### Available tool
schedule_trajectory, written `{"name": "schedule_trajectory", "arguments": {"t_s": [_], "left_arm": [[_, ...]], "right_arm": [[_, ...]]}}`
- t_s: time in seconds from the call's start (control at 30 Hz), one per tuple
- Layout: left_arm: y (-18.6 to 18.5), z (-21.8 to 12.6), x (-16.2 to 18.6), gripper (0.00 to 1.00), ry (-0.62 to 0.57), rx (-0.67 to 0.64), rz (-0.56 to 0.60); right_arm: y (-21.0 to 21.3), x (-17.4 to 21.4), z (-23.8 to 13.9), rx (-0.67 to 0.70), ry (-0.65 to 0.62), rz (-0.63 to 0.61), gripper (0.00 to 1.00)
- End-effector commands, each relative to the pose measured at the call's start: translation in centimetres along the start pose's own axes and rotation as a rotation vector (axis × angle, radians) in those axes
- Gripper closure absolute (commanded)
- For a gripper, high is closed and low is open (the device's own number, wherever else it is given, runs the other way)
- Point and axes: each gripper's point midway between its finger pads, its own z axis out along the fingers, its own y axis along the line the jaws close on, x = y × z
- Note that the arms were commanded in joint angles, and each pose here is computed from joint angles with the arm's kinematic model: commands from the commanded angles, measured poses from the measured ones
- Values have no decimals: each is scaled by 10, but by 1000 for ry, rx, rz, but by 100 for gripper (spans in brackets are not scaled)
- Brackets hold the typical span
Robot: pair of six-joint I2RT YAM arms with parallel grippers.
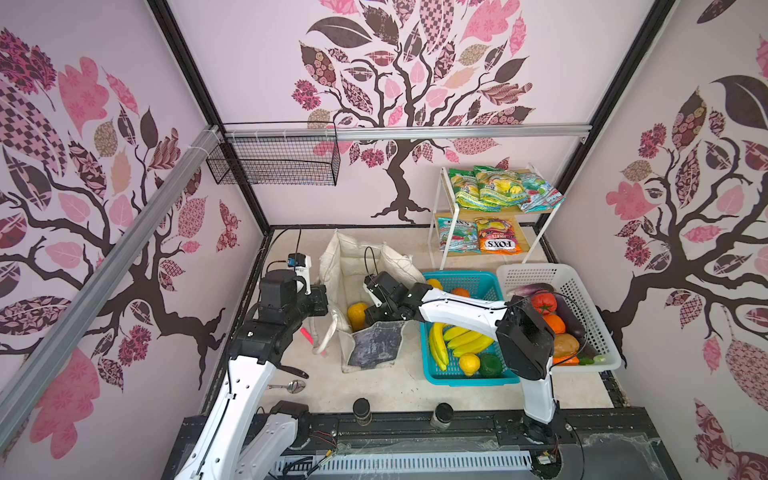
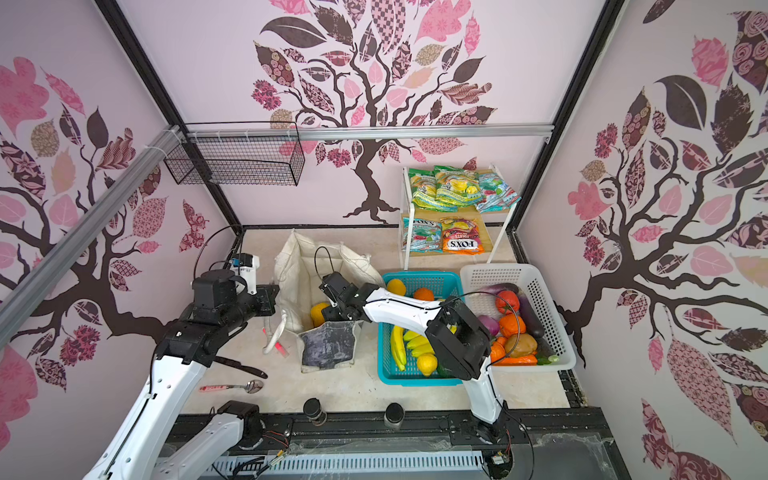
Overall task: Place the food into the grocery bag and tie it
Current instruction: 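Lower the mango into the bag and open the right gripper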
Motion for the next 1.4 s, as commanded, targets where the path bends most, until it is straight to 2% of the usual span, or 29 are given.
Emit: {"name": "schedule_trajectory", "arguments": {"t_s": [0.0,0.37,0.7,0.9,0.93,0.97,1.37], "left_arm": [[-3,-2,1,100,-3,14,15],[-3,-2,1,100,-2,14,15],[-3,-3,1,100,-5,15,14],[-3,-3,0,100,-6,14,14],[-3,-3,0,100,-7,14,15],[-3,-3,0,100,-7,13,14],[-2,-2,1,100,-4,13,14]], "right_arm": [[-11,18,23,43,54,3,39],[-25,39,56,104,139,-5,36],[-26,42,63,117,168,-4,24],[-13,9,30,89,82,-15,12],[-11,4,23,81,70,-17,4],[-7,-3,17,71,55,-21,1],[16,-59,-92,-13,-165,4,0]]}}
